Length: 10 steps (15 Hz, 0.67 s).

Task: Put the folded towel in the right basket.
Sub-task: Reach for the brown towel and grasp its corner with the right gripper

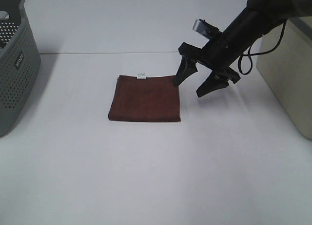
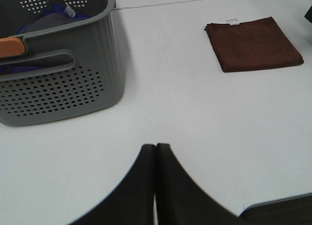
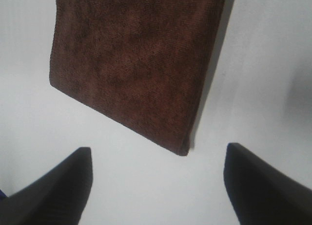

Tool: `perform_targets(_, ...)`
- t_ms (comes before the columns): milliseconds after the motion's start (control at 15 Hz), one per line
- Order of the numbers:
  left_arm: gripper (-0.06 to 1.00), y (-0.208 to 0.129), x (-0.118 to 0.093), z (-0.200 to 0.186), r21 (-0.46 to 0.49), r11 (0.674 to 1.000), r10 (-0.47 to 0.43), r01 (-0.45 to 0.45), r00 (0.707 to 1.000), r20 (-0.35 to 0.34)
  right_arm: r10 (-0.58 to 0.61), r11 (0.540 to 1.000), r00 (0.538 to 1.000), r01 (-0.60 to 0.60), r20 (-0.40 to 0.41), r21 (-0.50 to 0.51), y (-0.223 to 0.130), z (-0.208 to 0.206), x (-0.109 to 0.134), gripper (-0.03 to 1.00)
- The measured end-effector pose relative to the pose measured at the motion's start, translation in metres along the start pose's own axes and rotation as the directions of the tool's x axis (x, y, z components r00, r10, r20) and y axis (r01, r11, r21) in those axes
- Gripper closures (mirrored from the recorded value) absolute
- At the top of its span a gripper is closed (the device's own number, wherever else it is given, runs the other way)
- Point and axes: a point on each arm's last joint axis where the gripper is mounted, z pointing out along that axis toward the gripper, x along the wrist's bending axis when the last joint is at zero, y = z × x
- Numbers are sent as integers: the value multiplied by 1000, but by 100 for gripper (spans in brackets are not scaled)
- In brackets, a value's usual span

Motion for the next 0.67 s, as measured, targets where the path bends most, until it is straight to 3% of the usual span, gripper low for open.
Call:
perform_targets(67, 94, 0, 0, 0, 0, 1000, 0, 0, 1000, 0, 20, 1000, 999, -20, -49, 2, 2, 8, -11, 22)
perform_targets(333, 94, 0, 0, 0, 0, 1000, 0, 0, 1000, 0, 35, 999, 996, -35, -80, -2, 7, 33, -31, 21)
perform_targets(667, 94, 0, 0, 0, 0, 1000, 0, 0, 1000, 0, 59, 997, 991, -65, -117, -42, 16, 57, -27, 21)
